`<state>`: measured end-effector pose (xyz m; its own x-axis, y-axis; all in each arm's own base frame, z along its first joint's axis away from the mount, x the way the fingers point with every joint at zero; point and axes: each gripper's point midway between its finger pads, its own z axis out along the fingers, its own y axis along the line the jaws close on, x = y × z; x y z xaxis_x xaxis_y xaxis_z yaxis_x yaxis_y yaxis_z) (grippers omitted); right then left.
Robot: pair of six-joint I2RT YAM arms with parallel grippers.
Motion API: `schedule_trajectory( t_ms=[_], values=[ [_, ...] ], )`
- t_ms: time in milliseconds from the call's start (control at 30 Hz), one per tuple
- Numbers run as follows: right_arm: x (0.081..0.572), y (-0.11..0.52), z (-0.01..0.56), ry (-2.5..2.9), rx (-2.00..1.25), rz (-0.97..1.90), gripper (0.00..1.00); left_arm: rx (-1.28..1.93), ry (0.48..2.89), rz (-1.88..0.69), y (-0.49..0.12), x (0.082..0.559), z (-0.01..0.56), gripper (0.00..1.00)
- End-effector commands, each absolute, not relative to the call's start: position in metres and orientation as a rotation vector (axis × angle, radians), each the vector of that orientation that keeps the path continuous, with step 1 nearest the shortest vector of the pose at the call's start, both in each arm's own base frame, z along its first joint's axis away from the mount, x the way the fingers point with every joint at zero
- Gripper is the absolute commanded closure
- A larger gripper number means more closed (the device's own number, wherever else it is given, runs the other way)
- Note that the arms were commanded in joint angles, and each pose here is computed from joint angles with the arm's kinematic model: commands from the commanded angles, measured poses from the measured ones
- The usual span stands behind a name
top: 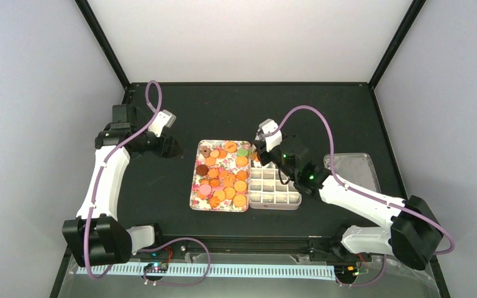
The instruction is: Pack the cookies
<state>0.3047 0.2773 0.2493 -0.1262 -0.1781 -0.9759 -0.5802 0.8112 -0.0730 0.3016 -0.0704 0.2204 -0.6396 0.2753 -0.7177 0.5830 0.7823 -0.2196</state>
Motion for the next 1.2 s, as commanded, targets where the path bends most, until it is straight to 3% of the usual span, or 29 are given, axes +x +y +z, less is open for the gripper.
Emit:
schedule_trajectory(
  t_ms=[0,133,267,400,667,900,1167],
  values=[
    [0.304,0.270,0.262,1.654,-0.562,0.384,0.90,0.648,2.225,-0.593,-0.073,0.303,0.239,0.29],
    [0.300,0.271,0.257,1.661,-0.575,0.402,0.83,0.647,2.230,-0.590,-0.073,0.303,0.238,0.29],
    [0.299,0.272,0.254,1.667,-0.581,0.411,0.68,0.648,2.233,-0.593,-0.073,0.302,0.237,0.29],
    [0.297,0.273,0.261,1.654,-0.581,0.429,0.63,0.651,2.230,-0.592,-0.073,0.302,0.237,0.29],
    [0.296,0.273,0.272,1.638,-0.576,0.444,0.62,0.647,2.232,-0.598,-0.073,0.302,0.237,0.28],
    [0.296,0.288,0.299,1.570,-0.582,0.517,0.73,0.643,2.243,-0.593,-0.072,0.302,0.233,0.29],
    [0.304,0.321,0.323,1.505,-0.612,0.633,0.72,0.633,2.281,-0.542,-0.065,0.302,0.228,0.29]
  ],
)
